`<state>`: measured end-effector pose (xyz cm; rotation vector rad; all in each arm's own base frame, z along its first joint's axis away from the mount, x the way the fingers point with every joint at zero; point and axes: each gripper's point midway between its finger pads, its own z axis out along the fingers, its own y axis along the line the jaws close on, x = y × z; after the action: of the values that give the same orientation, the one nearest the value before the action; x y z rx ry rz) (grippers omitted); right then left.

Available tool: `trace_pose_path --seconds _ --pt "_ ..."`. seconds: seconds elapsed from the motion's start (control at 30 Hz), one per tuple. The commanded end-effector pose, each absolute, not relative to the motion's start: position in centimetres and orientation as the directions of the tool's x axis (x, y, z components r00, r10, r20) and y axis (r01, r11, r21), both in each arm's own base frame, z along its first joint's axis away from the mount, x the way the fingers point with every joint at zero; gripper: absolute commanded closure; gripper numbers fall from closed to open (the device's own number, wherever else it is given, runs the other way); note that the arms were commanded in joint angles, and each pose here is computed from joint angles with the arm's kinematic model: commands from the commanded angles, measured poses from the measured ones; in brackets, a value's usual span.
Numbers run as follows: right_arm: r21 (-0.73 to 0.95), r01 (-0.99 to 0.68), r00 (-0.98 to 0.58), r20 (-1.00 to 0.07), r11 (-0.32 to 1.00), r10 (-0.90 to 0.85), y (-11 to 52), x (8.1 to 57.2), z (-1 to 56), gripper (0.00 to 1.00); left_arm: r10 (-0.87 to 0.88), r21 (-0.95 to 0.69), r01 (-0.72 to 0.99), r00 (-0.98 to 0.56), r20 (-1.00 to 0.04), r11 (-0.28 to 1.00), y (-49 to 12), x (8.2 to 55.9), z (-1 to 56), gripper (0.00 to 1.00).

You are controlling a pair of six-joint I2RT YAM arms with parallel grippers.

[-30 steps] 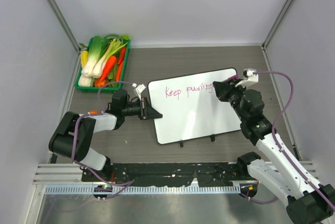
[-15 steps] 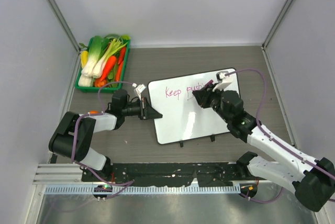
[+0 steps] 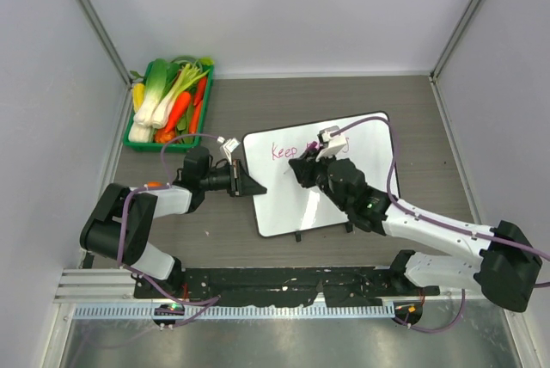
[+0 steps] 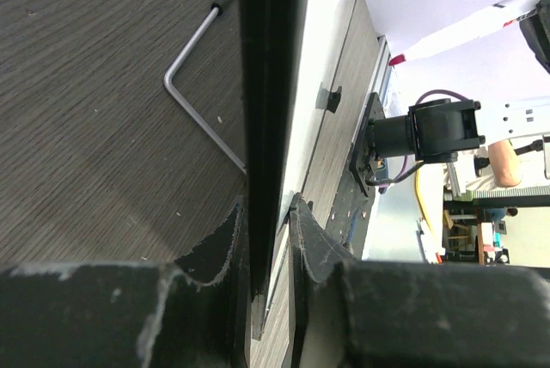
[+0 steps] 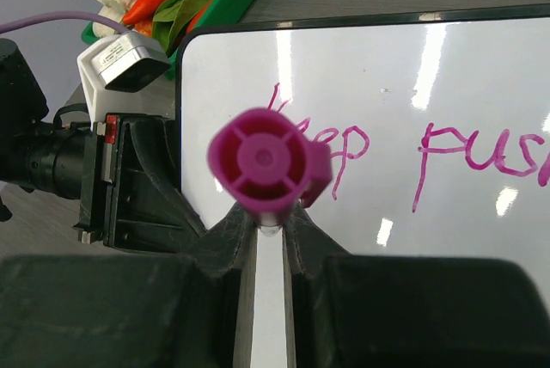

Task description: Write a sentence on the whiteboard

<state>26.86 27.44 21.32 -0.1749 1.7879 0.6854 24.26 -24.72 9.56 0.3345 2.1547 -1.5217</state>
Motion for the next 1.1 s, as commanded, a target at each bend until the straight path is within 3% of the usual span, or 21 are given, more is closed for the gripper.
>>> trace_pose_path --seconds 0.0,1.07 --pt "0.371 -0.444 -0.222 -0.928 0.816 0.301 28.4 28.0 25.5 0.99 -0.065 -0.747 0.392 -0.864 -0.499 0.536 -23.3 24.8 4.8 1.0" --pt "0.306 -0.416 -0.247 -0.944 0.856 0.218 30.2 28.5 21.7 0.99 -0.063 -0.748 0.392 -0.865 -0.498 0.536 -23.3 24.7 4.8 1.0"
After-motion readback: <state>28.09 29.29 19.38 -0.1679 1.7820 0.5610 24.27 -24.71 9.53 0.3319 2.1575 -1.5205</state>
